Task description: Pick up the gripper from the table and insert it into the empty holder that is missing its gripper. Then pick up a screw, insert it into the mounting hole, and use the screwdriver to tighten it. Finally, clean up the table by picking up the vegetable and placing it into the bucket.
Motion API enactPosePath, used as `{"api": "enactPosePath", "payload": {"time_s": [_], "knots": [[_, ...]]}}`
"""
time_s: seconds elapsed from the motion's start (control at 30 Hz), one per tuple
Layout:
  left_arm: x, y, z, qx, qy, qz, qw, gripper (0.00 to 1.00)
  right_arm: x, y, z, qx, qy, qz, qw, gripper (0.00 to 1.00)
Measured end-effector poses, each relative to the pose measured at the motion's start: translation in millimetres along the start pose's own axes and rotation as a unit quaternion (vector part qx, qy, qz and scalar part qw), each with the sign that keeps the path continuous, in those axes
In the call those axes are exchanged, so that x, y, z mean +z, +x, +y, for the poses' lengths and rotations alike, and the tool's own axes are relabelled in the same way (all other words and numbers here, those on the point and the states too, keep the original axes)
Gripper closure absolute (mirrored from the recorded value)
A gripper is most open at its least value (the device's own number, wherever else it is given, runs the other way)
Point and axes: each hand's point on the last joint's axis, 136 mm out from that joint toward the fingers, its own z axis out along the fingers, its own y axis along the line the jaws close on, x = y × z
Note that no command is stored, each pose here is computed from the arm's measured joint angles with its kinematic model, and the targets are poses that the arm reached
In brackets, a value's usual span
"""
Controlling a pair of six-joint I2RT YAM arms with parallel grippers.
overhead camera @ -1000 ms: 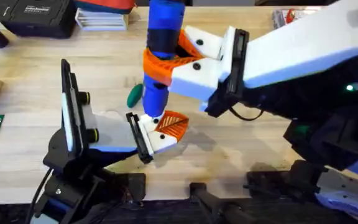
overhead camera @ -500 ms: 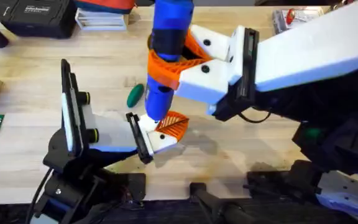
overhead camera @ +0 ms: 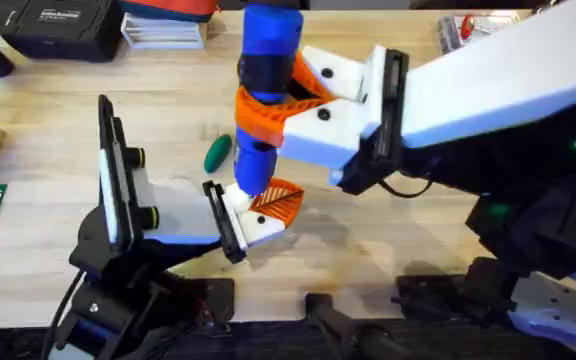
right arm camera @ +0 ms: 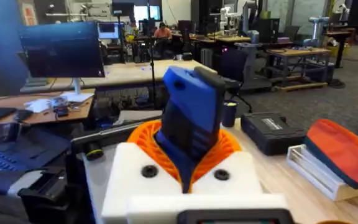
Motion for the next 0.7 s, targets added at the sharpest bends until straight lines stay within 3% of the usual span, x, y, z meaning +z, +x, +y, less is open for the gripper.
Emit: {"api": "enactPosePath", "payload": {"time_s": [0.7], "knots": [[0.0, 0.0, 0.0, 0.0, 0.0, 0.0, 1.0, 0.99, 1.2, 3.9, -1.0, -0.011, 0.001, 0.006, 1.0, 0.974]]}}
